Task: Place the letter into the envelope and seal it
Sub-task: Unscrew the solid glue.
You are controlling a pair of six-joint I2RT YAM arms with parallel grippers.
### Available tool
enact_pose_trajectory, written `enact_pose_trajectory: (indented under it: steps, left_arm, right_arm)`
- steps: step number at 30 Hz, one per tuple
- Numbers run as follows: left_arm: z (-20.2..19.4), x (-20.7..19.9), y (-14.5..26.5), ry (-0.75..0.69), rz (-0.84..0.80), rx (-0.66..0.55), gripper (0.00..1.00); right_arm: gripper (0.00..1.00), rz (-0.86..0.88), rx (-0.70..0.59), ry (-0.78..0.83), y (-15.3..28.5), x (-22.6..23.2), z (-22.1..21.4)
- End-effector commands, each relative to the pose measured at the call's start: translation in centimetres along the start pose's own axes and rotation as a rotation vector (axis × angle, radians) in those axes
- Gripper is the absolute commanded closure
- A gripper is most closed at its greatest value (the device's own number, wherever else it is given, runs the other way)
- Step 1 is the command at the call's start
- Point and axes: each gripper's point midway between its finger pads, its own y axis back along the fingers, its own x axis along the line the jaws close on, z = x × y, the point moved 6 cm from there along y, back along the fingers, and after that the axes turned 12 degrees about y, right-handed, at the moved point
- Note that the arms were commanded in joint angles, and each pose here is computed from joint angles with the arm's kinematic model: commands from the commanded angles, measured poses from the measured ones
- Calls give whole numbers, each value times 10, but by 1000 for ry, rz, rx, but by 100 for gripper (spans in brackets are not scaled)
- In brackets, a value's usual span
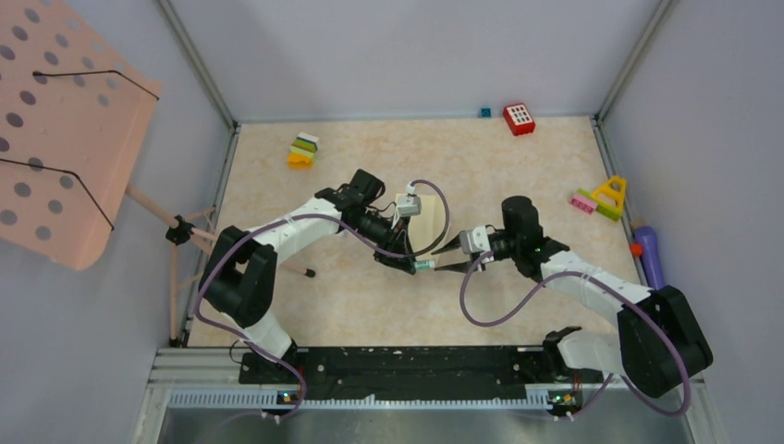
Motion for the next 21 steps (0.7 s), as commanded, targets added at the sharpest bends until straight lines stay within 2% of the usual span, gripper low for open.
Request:
enact_pose_trajectory:
  steps: [1, 8, 10, 12, 15, 21]
  left_arm:
    - [14, -6, 3, -39, -29, -31, 100]
    - [15, -5, 4, -43, -16, -33, 100]
    - [17, -5, 6, -50, 3, -35, 100]
    - [20, -4, 8, -63, 51, -35, 100]
    - [29, 1, 16, -112, 184, -62, 100]
    - [38, 13, 35, -188, 460, -128, 100]
  right_arm:
    - [65, 6, -42, 80, -3, -7, 12]
    - [79, 29, -53, 48, -7, -6, 12]
    - [86, 39, -53, 16, -8, -6, 12]
    - [88, 34, -51, -64, -10, -10, 11]
    - [89, 19, -43, -288, -15, -23, 9]
    - [86, 5, -4, -850, -28, -57, 1]
